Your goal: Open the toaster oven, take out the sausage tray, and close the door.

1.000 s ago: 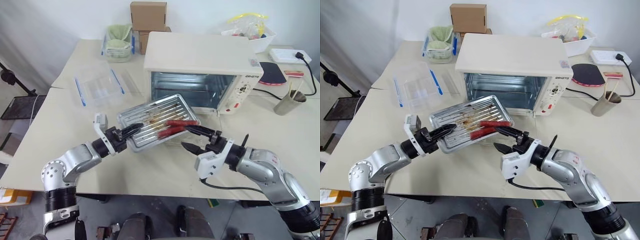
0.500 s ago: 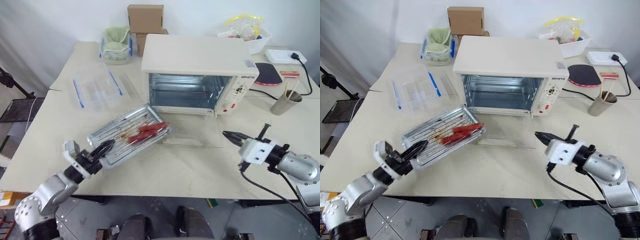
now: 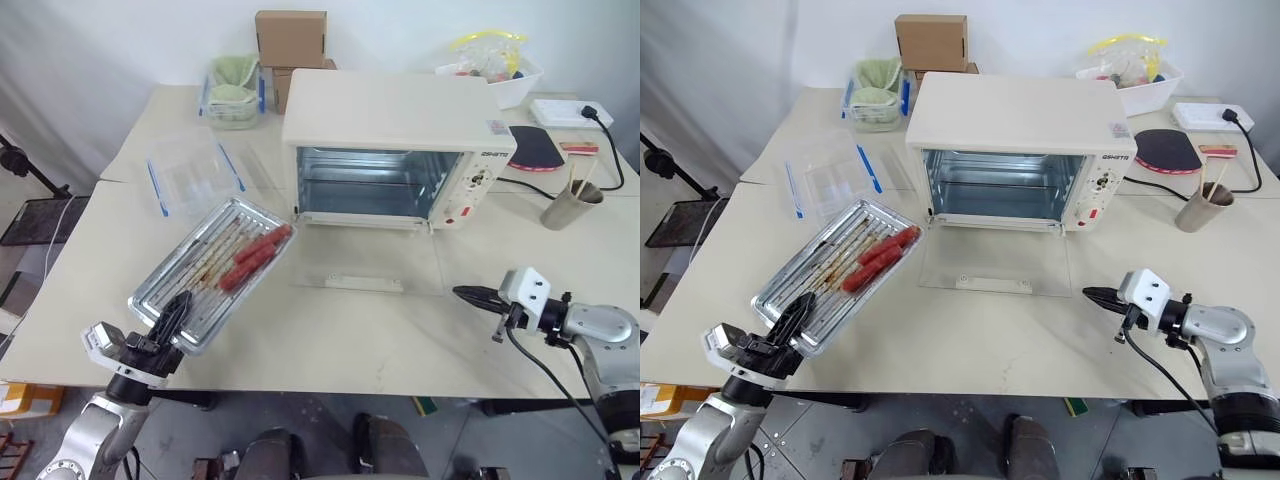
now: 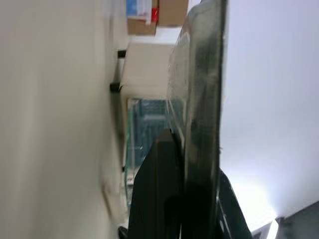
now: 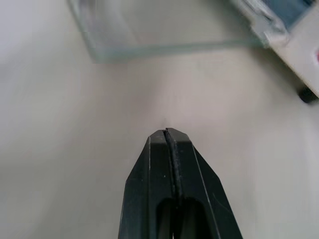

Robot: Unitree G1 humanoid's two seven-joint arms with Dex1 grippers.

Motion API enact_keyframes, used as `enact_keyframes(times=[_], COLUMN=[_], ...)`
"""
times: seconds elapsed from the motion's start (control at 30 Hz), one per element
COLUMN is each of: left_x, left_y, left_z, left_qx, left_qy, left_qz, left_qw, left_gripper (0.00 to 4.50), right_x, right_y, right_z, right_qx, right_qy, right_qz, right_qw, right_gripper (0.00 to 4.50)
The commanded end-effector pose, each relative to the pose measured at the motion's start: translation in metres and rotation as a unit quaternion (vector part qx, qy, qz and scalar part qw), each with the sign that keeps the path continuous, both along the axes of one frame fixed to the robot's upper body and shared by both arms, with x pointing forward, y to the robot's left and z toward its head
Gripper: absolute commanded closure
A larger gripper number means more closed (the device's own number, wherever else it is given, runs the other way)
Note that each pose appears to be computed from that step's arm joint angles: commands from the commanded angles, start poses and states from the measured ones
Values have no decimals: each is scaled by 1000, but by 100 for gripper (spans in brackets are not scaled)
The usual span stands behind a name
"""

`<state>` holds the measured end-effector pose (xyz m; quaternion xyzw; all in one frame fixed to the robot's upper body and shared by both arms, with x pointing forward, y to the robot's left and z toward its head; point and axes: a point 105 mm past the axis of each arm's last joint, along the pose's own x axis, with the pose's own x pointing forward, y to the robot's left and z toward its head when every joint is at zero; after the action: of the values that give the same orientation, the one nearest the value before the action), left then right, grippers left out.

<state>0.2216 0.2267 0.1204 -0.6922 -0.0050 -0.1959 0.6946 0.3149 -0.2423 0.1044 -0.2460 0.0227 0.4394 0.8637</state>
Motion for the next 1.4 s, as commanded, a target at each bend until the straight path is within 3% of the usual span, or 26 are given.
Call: enact_keyframes(times=[0.03, 0.13, 0.27, 0.5, 0.67, 0.87, 0.97, 1.17, 1.4], left_x=[-8, -12, -15, -15, -11, -4, 4, 23, 54], left_y=[-1, -4, -7, -9, -12, -23, -30, -43, -74], left_z=[13, 14, 14, 15, 11, 4, -1, 0, -1], left_qx=[-10, -22, -28, -27, -22, 20, 48, 70, 88], left_qy=[-21, -12, 0, 6, 14, 19, 24, 14, 50], left_qz=[36, 61, 77, 84, 64, -25, -99, -226, -356], left_qw=[999, 998, 997, 996, 998, 999, 994, 971, 929], left_gripper=[450, 450, 450, 450, 450, 450, 450, 450, 450], right_x=[1, 0, 3, 2, -3, -30, -56, -77, -108], right_y=[14, 22, 24, 30, 36, 49, 51, 31, 8], right_z=[13, 23, 63, 127, 157, 135, 109, 94, 71], right_qx=[41, 84, 173, 249, 286, 211, 141, 119, 99], right_qy=[-5, -7, -66, -120, -157, -135, -104, -86, -61], right_qz=[37, 59, 66, 70, 64, 105, 145, 106, 25], right_qw=[998, 995, 981, 958, 943, 962, 974, 983, 993], right_gripper=[449, 449, 449, 449, 449, 310, 198, 3, 3])
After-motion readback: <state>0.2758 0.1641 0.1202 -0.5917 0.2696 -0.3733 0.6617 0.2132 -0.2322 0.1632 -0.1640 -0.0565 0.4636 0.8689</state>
